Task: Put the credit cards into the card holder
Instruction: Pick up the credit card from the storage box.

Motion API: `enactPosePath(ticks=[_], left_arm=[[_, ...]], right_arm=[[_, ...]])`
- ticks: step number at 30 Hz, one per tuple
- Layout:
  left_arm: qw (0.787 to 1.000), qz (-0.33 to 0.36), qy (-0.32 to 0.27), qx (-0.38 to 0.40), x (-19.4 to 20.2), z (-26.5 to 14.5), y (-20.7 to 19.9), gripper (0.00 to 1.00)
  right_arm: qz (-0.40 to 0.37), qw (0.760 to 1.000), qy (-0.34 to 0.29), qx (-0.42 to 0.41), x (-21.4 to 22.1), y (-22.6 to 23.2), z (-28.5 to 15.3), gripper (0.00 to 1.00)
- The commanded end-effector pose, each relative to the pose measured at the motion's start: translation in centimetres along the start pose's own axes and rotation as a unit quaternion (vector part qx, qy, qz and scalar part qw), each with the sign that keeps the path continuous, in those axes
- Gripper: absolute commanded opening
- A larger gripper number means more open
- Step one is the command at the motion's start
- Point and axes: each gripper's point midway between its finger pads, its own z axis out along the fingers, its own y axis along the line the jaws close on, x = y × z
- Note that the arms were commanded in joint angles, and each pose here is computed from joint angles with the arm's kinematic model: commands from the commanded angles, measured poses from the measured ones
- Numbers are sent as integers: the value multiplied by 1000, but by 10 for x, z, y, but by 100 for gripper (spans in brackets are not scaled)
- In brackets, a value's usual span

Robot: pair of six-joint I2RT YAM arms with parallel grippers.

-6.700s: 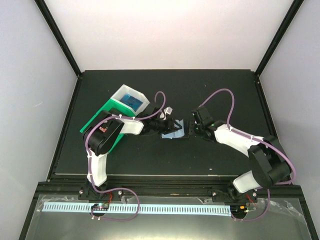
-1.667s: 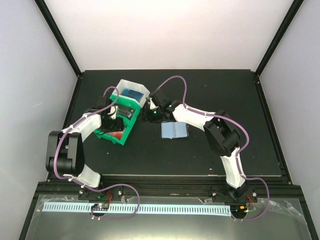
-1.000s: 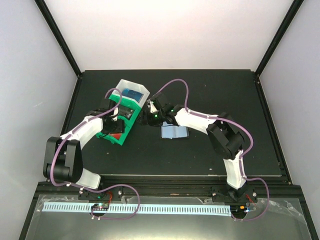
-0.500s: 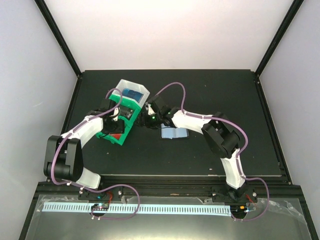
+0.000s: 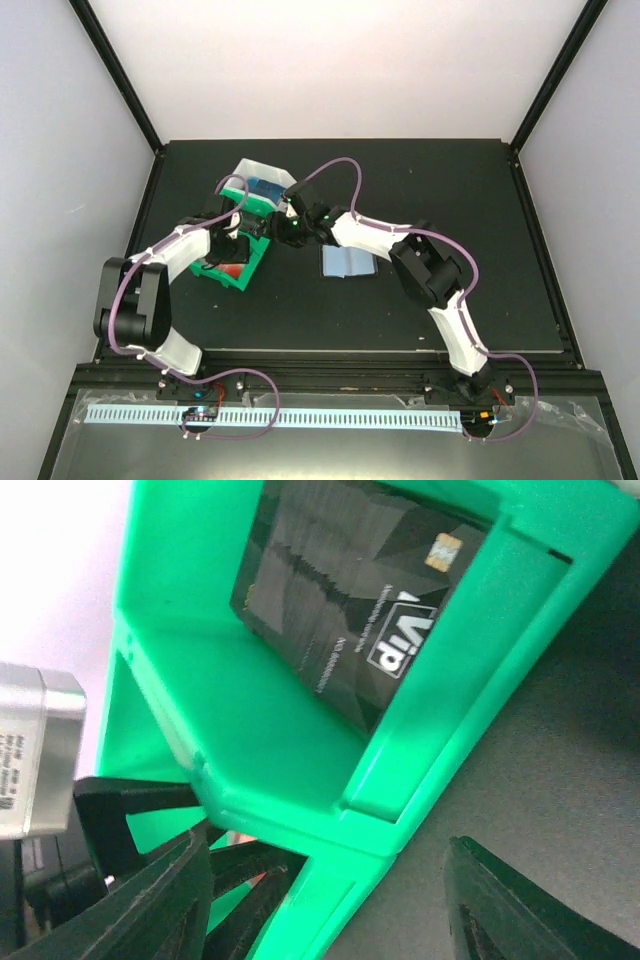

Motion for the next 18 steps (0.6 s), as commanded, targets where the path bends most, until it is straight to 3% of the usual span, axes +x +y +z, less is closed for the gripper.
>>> enactPosePath(ticks=[1,8,18], left_arm=[[999,12,29,-28,10,11,10,54],[999,16,40,-29,18,14,11,56],[998,15,42,42,12,7,-15,39]], right_arm=[[26,999,-15,29,-7,-11,7,63],[24,999,-14,42,-12,-14,16,62],[25,999,3,48,-8,-25,32,56]])
